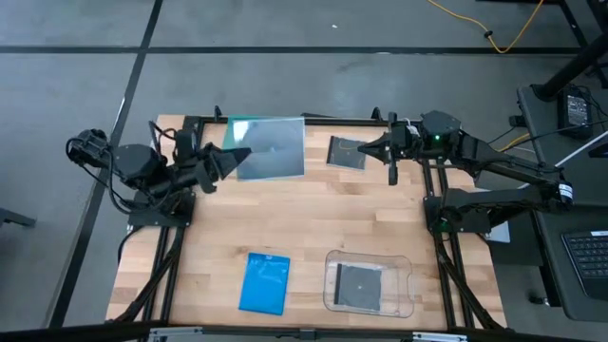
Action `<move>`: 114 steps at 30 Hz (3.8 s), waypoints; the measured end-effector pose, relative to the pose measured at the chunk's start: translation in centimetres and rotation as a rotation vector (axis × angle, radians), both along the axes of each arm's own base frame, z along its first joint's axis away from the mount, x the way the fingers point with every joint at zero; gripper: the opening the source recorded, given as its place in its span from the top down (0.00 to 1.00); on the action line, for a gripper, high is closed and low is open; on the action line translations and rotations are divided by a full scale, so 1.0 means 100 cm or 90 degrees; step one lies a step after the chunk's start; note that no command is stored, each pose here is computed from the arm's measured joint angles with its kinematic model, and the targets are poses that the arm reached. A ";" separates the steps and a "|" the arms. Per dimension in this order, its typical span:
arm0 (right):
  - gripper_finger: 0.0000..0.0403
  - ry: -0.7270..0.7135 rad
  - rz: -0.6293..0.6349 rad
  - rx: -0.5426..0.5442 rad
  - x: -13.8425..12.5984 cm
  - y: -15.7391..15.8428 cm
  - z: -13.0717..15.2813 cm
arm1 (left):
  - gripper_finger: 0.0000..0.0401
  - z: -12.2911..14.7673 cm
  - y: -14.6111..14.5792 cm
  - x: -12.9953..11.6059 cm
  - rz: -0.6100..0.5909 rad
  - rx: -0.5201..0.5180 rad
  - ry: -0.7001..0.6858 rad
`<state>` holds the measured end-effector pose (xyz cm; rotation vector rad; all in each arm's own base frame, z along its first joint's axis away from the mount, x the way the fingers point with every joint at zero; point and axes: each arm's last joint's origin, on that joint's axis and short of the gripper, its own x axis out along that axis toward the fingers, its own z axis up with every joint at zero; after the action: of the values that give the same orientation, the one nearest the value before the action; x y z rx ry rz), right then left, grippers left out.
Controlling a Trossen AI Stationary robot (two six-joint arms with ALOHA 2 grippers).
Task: Pick & place jewel cases by type
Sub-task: Put the bottom black CD case into the transparent bin
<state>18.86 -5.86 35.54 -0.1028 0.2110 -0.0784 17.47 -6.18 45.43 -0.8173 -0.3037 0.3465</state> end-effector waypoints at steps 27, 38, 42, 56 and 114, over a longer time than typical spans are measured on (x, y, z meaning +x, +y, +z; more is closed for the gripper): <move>0.50 0.001 0.198 0.348 0.004 0.015 0.004 | 0.95 -0.038 -0.028 0.053 -0.034 0.263 0.207; 0.43 -0.006 0.178 0.460 0.032 0.022 0.006 | 0.95 -0.071 -0.027 0.052 -0.205 0.168 0.345; 0.43 0.069 0.195 0.487 0.049 0.028 0.006 | 0.95 -0.080 -0.019 0.058 -0.244 0.155 0.395; 0.42 0.303 0.218 0.425 0.118 0.033 0.005 | 0.95 -0.098 0.002 0.104 -0.320 0.160 0.391; 0.94 0.353 0.299 0.398 0.133 0.041 -0.003 | 0.85 -0.110 0.019 0.123 -0.399 0.117 0.386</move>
<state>32.21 -1.78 35.19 0.4571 0.7470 0.4895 29.81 -4.28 34.48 -0.5557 0.4782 -0.0346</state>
